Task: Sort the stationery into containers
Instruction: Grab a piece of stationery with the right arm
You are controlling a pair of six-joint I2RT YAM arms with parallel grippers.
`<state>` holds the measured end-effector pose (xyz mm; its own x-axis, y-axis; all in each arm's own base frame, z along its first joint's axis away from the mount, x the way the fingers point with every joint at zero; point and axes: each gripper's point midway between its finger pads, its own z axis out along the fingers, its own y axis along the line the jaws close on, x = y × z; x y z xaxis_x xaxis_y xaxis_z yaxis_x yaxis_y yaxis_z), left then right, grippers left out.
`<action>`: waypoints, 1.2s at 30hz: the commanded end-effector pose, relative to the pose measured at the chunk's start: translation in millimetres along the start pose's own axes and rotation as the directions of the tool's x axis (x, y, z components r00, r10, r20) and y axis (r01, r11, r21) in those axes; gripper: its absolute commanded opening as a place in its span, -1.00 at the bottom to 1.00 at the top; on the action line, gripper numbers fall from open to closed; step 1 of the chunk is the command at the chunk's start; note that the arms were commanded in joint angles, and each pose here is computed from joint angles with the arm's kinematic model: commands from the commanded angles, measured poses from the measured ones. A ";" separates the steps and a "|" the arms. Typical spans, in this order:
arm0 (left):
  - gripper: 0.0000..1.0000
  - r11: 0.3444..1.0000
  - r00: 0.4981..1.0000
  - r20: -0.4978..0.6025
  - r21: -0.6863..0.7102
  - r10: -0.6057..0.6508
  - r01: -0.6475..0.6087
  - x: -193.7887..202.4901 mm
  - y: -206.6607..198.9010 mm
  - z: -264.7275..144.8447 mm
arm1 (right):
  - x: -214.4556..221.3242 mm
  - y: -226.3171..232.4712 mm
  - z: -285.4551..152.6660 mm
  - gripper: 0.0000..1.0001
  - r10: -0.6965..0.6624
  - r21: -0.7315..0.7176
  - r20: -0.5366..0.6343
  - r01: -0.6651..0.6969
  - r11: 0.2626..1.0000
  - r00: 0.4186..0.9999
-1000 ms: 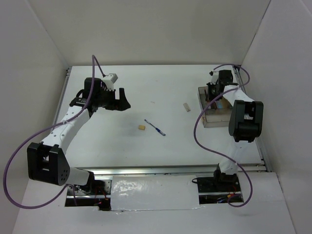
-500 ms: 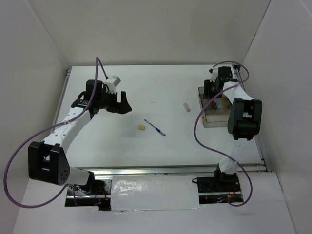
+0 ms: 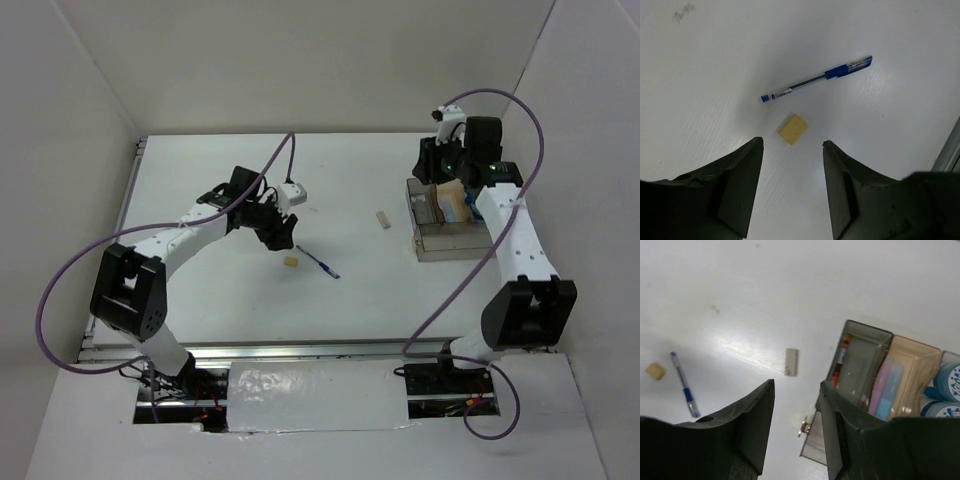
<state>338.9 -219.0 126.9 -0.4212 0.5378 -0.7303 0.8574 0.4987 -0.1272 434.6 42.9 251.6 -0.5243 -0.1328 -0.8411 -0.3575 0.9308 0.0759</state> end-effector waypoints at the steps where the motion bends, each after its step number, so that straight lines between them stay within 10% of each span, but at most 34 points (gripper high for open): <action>1: 0.27 0.999 0.997 0.065 -0.018 0.028 -0.027 -25.0 12.3 1.2 | 27.1 59.0 -6.7 -0.04 -0.078 -0.140 -0.059 0.069 0.988 0.995; 13: 0.87 0.943 0.946 0.233 -0.191 -0.226 0.272 -31.2 48.8 -77.0 | 110.2 238.5 81.2 -0.20 -0.262 -0.299 -0.293 0.173 0.939 0.919; 36: 0.99 0.882 0.872 0.301 -0.158 -0.385 0.444 6.6 60.5 -117.2 | 205.7 264.5 128.3 -0.18 -0.432 -0.341 -0.585 0.275 0.899 0.687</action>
<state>354.6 -99.9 188.2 -0.6186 0.0842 -0.7812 0.4972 0.8119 -0.3061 334.6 308.1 26.0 -0.6706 -0.6674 -0.3239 -0.7147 0.6982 0.0411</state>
